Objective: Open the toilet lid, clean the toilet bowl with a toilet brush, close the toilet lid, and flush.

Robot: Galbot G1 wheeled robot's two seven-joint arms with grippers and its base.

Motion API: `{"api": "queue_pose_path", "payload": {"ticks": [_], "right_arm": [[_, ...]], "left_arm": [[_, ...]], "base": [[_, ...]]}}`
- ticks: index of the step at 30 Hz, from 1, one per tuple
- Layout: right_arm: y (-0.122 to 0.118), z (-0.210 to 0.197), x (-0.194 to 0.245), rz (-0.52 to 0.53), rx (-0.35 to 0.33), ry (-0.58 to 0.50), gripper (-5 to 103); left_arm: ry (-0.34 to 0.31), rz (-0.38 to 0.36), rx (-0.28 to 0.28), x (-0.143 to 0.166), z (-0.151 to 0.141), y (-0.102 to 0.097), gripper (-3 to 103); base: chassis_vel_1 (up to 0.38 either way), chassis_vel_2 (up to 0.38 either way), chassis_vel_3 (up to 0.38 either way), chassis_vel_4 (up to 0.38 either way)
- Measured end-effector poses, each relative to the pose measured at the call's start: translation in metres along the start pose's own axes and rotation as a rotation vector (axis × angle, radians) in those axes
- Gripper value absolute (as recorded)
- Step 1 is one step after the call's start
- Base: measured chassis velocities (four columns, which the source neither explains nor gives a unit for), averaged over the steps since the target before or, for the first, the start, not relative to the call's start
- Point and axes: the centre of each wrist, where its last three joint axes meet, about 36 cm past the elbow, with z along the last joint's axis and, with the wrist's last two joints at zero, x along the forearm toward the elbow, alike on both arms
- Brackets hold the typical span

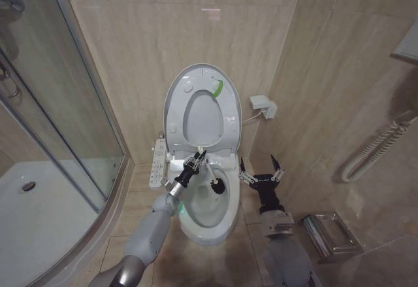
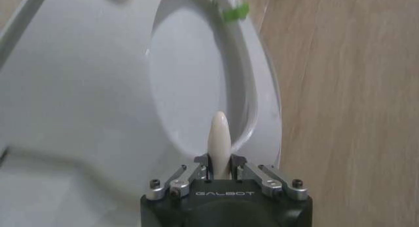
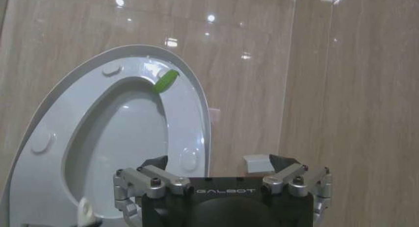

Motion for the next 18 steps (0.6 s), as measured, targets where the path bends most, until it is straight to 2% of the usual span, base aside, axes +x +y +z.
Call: {"api": "queue_pose_path", "payload": {"ticks": [3, 10, 14, 18], "right_arm": [[0.0, 0.0, 0.0, 0.0, 0.0, 0.0, 100], [0.0, 0.0, 0.0, 0.0, 0.0, 0.0, 100], [0.0, 0.0, 0.0, 0.0, 0.0, 0.0, 100], [0.0, 0.0, 0.0, 0.0, 0.0, 0.0, 100]], "left_arm": [[0.052, -0.01, 0.0, 0.021, 0.013, -0.001, 21], [0.111, -0.029, -0.012, 0.05, 0.023, 0.002, 21], [0.124, -0.014, -0.039, 0.055, 0.017, 0.008, 21], [0.106, 0.014, -0.057, 0.042, 0.009, 0.007, 21]], "base": [[0.0, 0.0, 0.0, 0.0], [0.0, 0.0, 0.0, 0.0], [0.0, 0.0, 0.0, 0.0], [0.0, 0.0, 0.0, 0.0]]}}
